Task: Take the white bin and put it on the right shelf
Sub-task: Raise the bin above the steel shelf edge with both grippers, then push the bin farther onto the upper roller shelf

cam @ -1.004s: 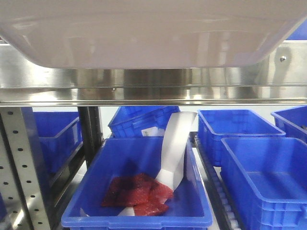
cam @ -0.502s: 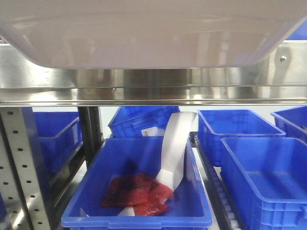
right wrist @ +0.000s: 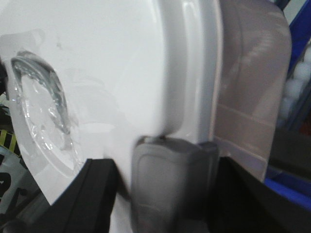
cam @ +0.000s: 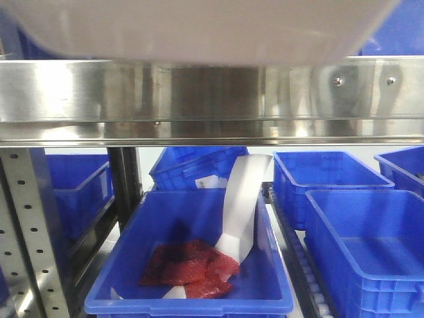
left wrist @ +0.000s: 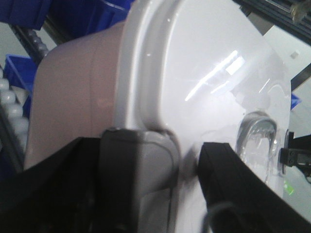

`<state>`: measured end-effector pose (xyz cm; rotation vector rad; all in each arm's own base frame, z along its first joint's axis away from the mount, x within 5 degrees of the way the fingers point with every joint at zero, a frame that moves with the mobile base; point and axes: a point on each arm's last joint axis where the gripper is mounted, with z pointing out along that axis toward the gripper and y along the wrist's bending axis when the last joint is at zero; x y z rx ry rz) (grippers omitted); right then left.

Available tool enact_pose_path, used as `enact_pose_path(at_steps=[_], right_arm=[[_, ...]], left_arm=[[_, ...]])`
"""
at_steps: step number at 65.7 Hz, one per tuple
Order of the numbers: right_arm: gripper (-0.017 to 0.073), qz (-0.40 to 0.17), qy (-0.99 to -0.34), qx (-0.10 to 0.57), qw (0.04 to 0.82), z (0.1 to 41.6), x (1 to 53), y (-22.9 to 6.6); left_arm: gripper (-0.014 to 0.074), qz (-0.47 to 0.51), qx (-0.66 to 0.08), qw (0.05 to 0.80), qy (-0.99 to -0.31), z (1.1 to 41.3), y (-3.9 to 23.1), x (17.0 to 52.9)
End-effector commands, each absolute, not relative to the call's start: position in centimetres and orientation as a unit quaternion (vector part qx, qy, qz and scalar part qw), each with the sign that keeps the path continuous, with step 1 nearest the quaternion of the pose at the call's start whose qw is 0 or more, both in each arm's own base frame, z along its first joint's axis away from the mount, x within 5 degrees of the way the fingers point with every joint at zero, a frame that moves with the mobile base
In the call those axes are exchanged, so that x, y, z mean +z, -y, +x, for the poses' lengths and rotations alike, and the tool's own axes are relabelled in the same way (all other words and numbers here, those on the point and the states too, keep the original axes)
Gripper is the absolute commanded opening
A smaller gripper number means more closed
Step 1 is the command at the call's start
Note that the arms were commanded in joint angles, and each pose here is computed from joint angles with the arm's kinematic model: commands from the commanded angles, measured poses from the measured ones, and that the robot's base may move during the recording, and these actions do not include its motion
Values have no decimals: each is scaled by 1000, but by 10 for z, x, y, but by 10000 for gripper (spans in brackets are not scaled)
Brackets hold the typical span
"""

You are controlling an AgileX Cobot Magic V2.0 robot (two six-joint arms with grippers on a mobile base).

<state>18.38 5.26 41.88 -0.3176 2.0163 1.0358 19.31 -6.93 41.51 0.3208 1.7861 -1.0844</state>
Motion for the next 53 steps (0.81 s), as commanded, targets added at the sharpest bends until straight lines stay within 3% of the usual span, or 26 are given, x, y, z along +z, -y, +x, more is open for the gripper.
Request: enact_pose_path(at_steps=[1,32,53], right_arm=[[335,-148,-720,528,426,180,460,-66],[335,-89,-706,555,431,284,466,-54],[335,-68,-716,572,395,325,440,-77]], left_arm=[[295,178,-567,456,-662,185,85,449],[295,163,-571,440,-674,263,86,450],[295,108,-552,449,-694,304,82,433]])
